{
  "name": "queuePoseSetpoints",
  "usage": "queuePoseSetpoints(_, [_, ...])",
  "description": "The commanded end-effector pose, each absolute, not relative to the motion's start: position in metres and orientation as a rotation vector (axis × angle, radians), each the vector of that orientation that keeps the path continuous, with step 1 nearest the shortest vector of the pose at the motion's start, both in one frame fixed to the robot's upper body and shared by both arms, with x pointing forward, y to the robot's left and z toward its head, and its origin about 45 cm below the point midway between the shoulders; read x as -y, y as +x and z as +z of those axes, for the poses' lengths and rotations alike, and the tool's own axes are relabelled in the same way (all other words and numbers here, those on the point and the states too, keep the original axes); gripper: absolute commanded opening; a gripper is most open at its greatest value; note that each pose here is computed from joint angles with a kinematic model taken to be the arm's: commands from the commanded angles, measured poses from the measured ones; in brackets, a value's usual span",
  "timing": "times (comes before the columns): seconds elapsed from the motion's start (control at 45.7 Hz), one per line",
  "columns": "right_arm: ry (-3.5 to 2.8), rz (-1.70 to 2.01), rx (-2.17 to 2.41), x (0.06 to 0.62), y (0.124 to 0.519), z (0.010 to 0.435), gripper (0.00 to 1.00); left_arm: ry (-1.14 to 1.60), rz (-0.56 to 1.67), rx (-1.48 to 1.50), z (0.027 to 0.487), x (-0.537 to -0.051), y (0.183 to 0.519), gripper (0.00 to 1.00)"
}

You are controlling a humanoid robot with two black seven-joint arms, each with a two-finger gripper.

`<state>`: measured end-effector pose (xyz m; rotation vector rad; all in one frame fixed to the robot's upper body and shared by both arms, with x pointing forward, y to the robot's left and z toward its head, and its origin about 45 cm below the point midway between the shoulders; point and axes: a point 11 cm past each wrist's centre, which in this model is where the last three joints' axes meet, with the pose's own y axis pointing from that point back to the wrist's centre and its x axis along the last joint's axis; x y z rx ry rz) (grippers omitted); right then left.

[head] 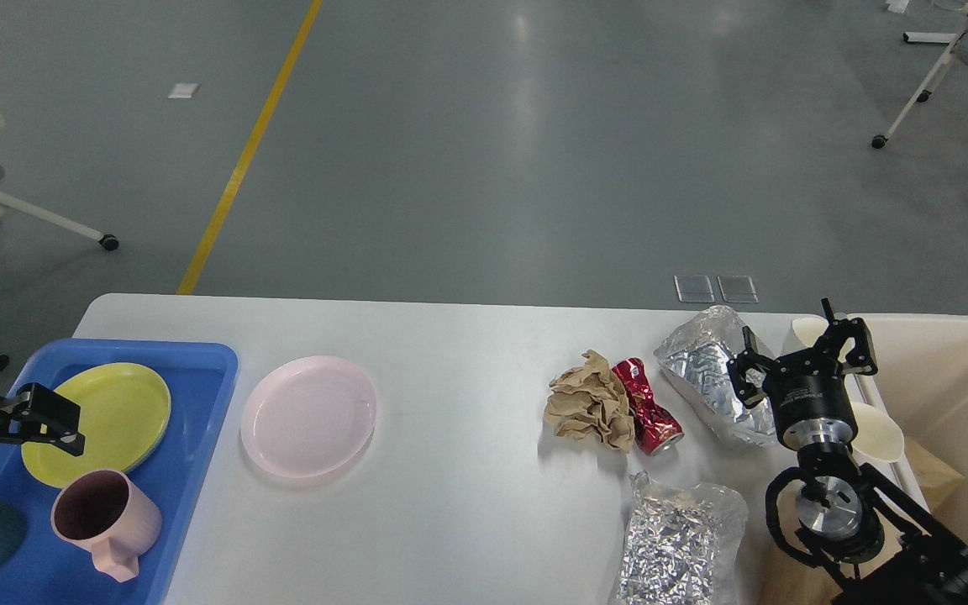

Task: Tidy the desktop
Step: 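Release the mug and raise the left gripper toward the pink plate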

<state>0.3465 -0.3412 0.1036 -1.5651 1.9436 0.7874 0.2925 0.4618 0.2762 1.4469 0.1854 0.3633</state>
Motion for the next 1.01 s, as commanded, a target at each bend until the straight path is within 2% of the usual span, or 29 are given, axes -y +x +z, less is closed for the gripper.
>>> queuePoseSetpoints(0.0, [-1.566, 0.787, -1.944, 0.341, 0.346, 0.104, 1.0, 1.476, 0.357, -0.084, 0.326, -0.429, 0.308, 0.94])
queuePoseSetpoints(0.197, [-1.564, 0.788, -1.944, 0.341, 0.346, 0.104, 1.0, 1.515, 0.403, 0.017, 0.382, -0.352, 0.336, 0.94])
queuePoseSetpoints(0.372, [-1.566, 0.787, -1.944, 0.341, 0.346, 0.104, 1.0, 1.448, 0.358, 0.068, 0.416, -0.278, 0.332, 0.94])
queuePoseSetpoints(0.525, [-1.564, 0.788, -1.944, 0.341, 0.346, 0.104, 1.0, 1.414, 0.303, 0.081, 0.417, -0.235, 0.323, 0.94])
queuePoseSetpoints(0.809, [-1.564, 0.788, -1.944, 0.341, 0.346, 0.104, 1.0, 1.361, 0.332, 0.069, 0.417, -0.223, 0.325, 0.95])
queuePoseSetpoints(0.984, [-1.564, 0.788, -1.944, 0.341, 0.346, 0.104, 1.0, 1.374, 0.316, 0.025, 0.398, -0.23, 0.326, 0.96])
